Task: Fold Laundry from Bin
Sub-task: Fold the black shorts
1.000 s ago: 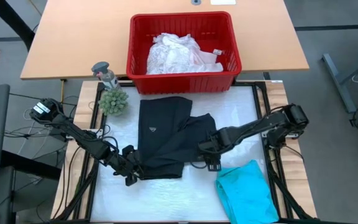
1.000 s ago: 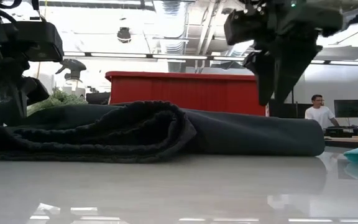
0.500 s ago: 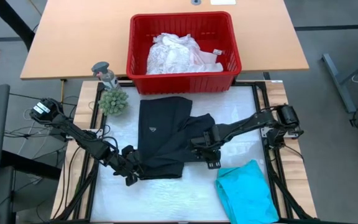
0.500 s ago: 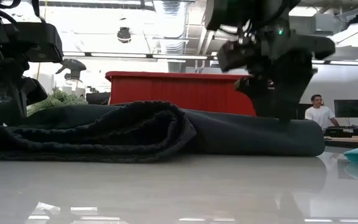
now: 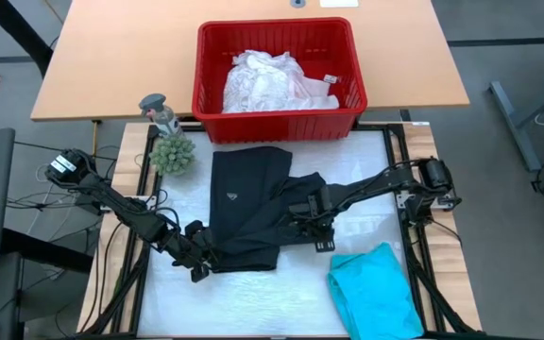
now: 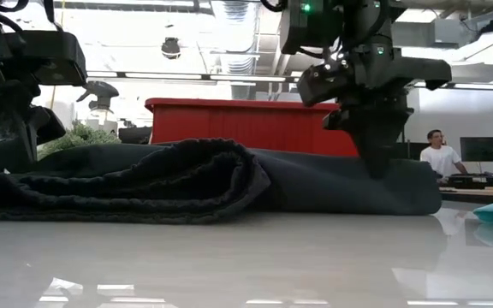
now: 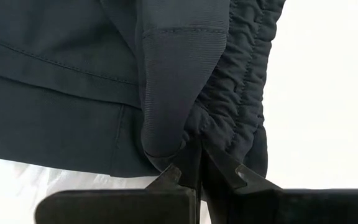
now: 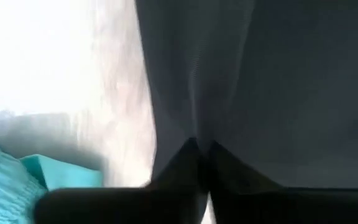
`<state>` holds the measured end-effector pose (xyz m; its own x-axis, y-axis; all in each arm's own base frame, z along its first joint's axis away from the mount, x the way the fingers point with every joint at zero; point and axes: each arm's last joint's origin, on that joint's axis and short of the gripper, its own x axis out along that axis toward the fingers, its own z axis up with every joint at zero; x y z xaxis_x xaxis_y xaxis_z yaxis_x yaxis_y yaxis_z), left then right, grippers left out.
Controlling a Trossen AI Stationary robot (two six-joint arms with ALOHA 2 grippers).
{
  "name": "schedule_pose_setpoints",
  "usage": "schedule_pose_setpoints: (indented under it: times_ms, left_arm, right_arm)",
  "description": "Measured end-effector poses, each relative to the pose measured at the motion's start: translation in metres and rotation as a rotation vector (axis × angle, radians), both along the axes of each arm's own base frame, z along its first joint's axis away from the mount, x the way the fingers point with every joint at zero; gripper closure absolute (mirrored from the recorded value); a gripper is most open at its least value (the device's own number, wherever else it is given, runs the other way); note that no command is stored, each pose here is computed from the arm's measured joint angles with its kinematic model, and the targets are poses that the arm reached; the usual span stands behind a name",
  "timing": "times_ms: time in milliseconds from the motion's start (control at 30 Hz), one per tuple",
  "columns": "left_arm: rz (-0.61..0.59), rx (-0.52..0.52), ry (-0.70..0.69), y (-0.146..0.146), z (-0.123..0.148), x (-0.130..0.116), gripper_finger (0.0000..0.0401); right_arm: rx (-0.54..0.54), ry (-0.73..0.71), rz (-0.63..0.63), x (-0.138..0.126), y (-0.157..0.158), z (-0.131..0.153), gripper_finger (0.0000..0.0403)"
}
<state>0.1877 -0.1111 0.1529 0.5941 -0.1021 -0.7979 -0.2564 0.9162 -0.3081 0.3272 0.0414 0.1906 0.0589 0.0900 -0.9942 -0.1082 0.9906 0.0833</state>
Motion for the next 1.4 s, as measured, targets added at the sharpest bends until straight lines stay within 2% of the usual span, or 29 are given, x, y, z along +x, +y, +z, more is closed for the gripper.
schedule_pose_setpoints:
  times_ms: [67,167,300,567,833,967,1167,1267,1400]
  left_arm:
    - [-0.004,0.003,-0.001,0.000,0.000,0.000,0.0401]
    - [-0.005,0.005,-0.001,0.000,0.000,0.000,0.0401]
    - [-0.011,0.008,-0.002,0.000,0.000,0.000,0.0401]
    - [-0.043,-0.013,0.014,-0.001,0.000,0.000,0.0401]
    - [-0.047,-0.028,0.001,-0.002,0.001,0.001,0.0401]
    - [-0.052,-0.033,0.004,-0.002,0.001,0.001,0.0401]
    - [-0.061,-0.051,-0.001,-0.003,0.001,0.001,0.0401]
    - [-0.068,-0.062,0.002,-0.004,0.001,0.001,0.0401]
    - [-0.077,-0.075,0.008,-0.004,0.001,0.001,0.0401]
  right_arm:
    - [0.002,0.003,-0.003,0.000,-0.002,0.000,0.0384]
    - [0.001,0.017,-0.041,0.001,-0.005,0.007,0.0383]
    - [-0.023,-0.043,-0.038,0.013,-0.008,0.037,0.0384]
    - [-0.143,-0.325,-0.137,0.042,-0.043,0.099,0.0384]
    - [-0.142,-0.658,-0.231,0.067,-0.078,0.128,0.0384]
    - [-0.133,-0.804,-0.243,0.085,-0.089,0.128,0.0384]
    - [-0.116,-0.925,-0.227,0.122,-0.100,0.101,0.0384]
    - [-0.167,-0.944,-0.209,0.141,-0.110,0.088,0.0384]
    - [-0.228,-1.025,-0.214,0.166,-0.128,0.093,0.0384]
